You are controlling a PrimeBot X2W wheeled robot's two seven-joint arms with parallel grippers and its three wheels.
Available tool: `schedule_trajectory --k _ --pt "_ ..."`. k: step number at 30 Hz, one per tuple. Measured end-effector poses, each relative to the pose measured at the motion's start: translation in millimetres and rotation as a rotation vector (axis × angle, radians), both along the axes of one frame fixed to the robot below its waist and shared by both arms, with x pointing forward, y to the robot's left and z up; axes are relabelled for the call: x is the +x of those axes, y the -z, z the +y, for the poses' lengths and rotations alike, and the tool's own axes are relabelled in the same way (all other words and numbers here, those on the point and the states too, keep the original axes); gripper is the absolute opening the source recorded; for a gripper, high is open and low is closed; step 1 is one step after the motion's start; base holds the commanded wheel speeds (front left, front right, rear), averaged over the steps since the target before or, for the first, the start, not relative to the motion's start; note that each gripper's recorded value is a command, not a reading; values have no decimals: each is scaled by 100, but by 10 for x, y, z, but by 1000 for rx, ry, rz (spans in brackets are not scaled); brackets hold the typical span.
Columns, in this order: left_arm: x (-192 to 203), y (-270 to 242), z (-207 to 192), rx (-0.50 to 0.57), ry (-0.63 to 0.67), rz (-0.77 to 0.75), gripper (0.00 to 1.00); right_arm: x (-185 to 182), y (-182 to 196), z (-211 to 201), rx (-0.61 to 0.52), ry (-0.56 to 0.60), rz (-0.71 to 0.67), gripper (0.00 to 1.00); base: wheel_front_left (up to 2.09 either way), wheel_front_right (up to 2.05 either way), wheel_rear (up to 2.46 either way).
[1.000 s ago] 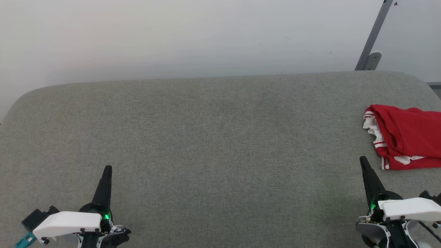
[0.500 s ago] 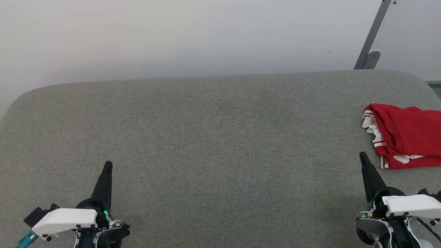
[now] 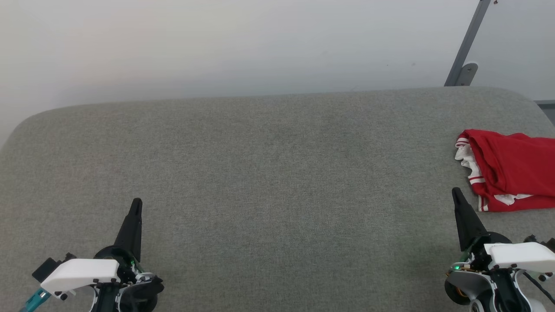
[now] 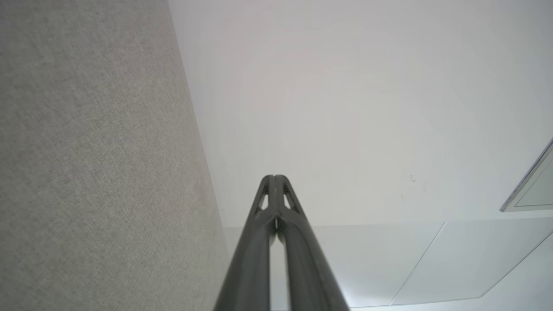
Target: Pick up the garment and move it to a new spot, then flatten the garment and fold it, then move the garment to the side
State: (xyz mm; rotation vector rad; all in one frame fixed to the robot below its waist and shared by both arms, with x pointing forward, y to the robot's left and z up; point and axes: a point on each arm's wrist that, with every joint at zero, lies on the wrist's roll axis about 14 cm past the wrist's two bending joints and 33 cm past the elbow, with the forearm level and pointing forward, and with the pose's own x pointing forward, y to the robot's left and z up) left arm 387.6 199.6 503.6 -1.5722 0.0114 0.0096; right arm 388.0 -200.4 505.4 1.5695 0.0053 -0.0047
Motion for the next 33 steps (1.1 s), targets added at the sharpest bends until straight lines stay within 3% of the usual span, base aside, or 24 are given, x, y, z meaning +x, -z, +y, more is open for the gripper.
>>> schedule_trajectory --k 33 --pt "0 0 1 -2 0 0 0 4 -5 2 2 -1 -2 0 0 0 0"
